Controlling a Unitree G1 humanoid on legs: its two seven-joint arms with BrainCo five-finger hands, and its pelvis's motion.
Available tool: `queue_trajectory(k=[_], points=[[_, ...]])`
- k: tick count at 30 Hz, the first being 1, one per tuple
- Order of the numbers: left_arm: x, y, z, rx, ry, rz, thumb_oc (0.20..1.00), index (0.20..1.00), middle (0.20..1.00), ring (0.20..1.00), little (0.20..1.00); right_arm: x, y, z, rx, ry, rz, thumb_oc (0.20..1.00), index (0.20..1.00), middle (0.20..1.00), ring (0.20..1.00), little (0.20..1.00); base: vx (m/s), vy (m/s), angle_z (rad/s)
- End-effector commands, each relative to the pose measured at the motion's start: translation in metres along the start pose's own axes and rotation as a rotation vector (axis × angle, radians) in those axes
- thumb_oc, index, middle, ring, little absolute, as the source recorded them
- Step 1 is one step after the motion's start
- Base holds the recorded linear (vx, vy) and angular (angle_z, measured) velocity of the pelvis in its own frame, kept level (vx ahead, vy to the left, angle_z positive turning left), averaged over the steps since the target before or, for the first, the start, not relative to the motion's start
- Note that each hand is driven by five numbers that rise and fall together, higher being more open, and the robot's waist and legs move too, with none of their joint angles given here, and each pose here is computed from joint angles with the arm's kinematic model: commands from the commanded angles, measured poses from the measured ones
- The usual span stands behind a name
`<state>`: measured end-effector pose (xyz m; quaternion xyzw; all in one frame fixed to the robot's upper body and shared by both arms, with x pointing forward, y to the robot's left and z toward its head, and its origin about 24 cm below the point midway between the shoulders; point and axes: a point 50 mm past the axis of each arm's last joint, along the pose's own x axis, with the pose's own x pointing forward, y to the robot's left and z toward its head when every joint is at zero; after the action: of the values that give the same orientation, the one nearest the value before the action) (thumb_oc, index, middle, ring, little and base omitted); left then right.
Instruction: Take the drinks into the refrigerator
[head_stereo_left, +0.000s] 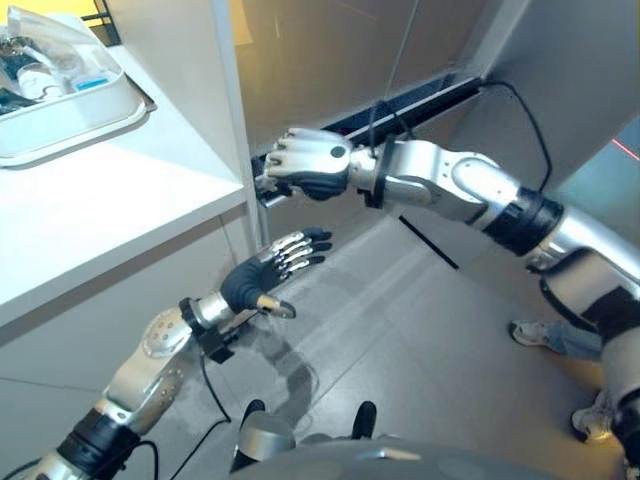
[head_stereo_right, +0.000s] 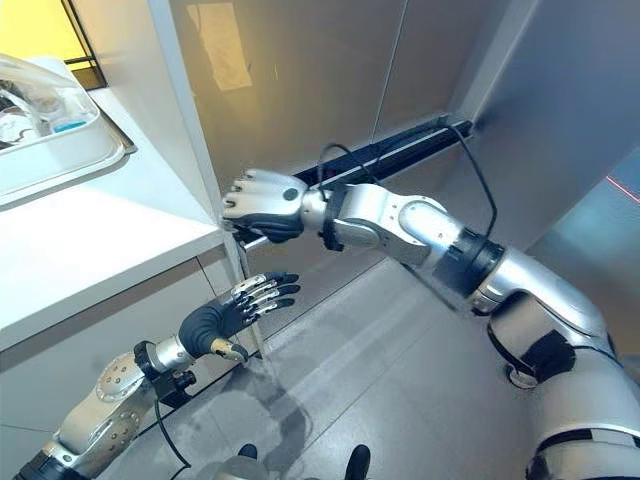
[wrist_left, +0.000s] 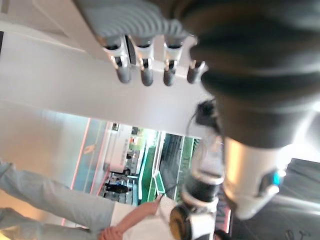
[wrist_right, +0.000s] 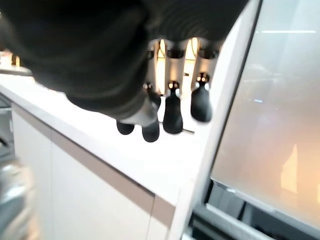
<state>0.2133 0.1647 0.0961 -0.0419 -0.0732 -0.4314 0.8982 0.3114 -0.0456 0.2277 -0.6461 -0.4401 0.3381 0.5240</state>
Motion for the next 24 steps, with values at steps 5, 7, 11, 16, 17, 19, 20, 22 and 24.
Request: queue_trajectory(k=[5, 7, 11, 16, 17, 19, 20, 22, 24], points=[[-0.002, -0.001, 0.005, 0.045, -0.072, 0.031, 1.0, 1.0, 1.0, 1.0, 1.0, -0.052, 0.044, -0.021, 0.219, 0.214, 0.027, 1.0, 1.0, 1.0, 1.0, 1.0, 0.0, 0.008, -0.11], [-0.004, -0.001, 0.004, 0.045, -0.078, 0.044, 1.0, 1.0, 1.0, 1.0, 1.0, -0.071, 0.074, -0.018, 0.319, 0.283, 0.067, 1.0, 1.0, 1.0, 1.0, 1.0, -0.04, 0.003, -0.06], [-0.006, 0.0, 0.003, 0.056, -0.081, 0.059, 1.0, 1.0, 1.0, 1.0, 1.0, -0.102, 0.11, -0.011, 0.44, 0.385, 0.131, 1.0, 1.0, 1.0, 1.0, 1.0, 0.03, 0.004, -0.09], [-0.011, 0.0, 0.002, 0.06, -0.081, 0.072, 1.0, 1.0, 1.0, 1.0, 1.0, -0.139, 0.15, 0.002, 0.585, 0.516, 0.199, 1.0, 1.0, 1.0, 1.0, 1.0, 0.01, -0.001, -0.03], [-0.011, 0.0, 0.002, 0.06, -0.081, 0.072, 1.0, 1.0, 1.0, 1.0, 1.0, -0.139, 0.15, 0.002, 0.585, 0.516, 0.199, 1.0, 1.0, 1.0, 1.0, 1.0, 0.0, 0.0, 0.0], [-0.013, 0.002, 0.001, 0.063, -0.079, 0.092, 1.0, 1.0, 1.0, 1.0, 1.0, -0.158, 0.174, 0.014, 0.709, 0.613, 0.192, 1.0, 1.0, 1.0, 1.0, 1.0, 0.0, 0.0, 0.0], [-0.013, 0.002, 0.0, 0.063, -0.077, 0.091, 1.0, 1.0, 1.0, 1.0, 1.0, -0.159, 0.175, 0.014, 0.711, 0.614, 0.193, 1.0, 1.0, 1.0, 1.0, 1.0, 0.0, 0.0, 0.0], [-0.022, 0.009, -0.012, 0.087, -0.029, 0.169, 1.0, 1.0, 1.0, 1.0, 1.0, -0.176, 0.204, 0.036, 0.95, 0.746, 0.119, 1.0, 1.0, 1.0, 1.0, 1.0, 0.02, 0.006, 0.0], [-0.027, 0.012, -0.023, 0.114, 0.023, 0.201, 1.0, 1.0, 1.0, 1.0, 1.0, -0.184, 0.219, 0.046, 1.07, 0.825, 0.076, 1.0, 1.0, 1.0, 1.0, 1.0, 0.0, 0.0, 0.0]])
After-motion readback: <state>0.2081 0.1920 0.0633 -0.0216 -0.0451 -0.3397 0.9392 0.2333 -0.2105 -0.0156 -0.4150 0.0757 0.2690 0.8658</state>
